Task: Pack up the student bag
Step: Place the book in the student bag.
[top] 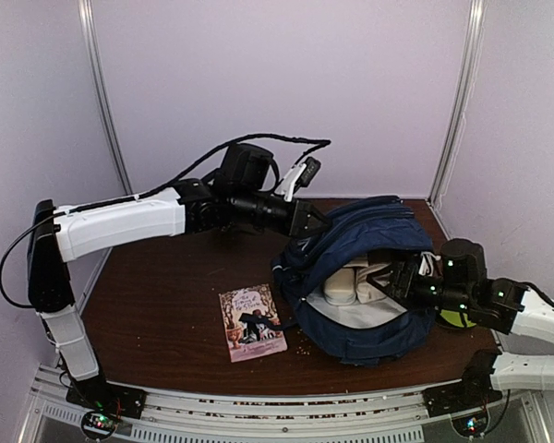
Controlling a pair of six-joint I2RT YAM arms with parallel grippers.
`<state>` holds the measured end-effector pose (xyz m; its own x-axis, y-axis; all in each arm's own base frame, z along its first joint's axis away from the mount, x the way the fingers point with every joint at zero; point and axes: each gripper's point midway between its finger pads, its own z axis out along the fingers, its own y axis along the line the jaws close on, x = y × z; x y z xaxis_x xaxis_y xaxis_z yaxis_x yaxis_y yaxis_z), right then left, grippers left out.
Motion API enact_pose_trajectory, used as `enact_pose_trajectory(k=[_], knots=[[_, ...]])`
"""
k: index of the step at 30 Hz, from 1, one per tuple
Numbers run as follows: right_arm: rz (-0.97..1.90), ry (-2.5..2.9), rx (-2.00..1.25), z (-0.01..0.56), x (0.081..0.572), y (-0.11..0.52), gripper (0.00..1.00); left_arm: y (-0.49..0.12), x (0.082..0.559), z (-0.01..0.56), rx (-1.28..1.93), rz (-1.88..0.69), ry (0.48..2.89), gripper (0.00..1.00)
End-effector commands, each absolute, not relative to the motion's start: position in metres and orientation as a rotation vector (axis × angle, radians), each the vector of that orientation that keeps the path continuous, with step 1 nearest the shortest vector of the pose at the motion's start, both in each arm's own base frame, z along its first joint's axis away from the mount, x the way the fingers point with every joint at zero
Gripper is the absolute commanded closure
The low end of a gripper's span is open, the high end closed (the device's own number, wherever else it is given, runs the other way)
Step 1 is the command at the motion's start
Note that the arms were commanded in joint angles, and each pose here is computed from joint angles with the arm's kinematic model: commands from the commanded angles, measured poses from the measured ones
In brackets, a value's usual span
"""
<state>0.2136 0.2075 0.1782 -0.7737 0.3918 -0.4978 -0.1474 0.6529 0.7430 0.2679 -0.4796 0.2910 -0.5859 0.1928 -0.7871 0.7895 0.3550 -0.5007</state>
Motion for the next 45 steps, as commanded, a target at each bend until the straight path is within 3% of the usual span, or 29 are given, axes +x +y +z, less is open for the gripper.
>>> enact_pose_trajectory(k=[1,11,17,24,33,38,45], knots=[[1.157,2.099,0.225,0.209,0.243,0.228,0.27,-0.496,0.286,0.367,0.746,-1.263,1.756,1.00],[1.195,2.147,0.073,0.218,0.240,0.280,0.28,-0.498,0.297,0.399,0.693,-1.203,1.684,1.00],[1.175,2.185,-0.070,0.220,0.212,0.283,0.28,-0.486,0.337,0.416,0.538,-1.188,1.691,1.00],[1.111,2.143,-0.151,0.248,0.183,0.254,0.28,-0.471,0.367,0.409,0.472,-1.090,1.731,1.00],[0.927,1.946,-0.029,0.297,0.192,0.194,0.27,-0.435,0.408,0.412,0.418,-0.927,1.700,1.00],[0.851,1.897,0.115,0.287,0.202,0.168,0.28,-0.425,0.425,0.401,0.468,-0.758,1.699,1.00],[0.751,1.950,0.190,0.240,0.205,0.152,0.28,-0.423,0.425,0.339,0.625,-0.596,1.790,1.00]])
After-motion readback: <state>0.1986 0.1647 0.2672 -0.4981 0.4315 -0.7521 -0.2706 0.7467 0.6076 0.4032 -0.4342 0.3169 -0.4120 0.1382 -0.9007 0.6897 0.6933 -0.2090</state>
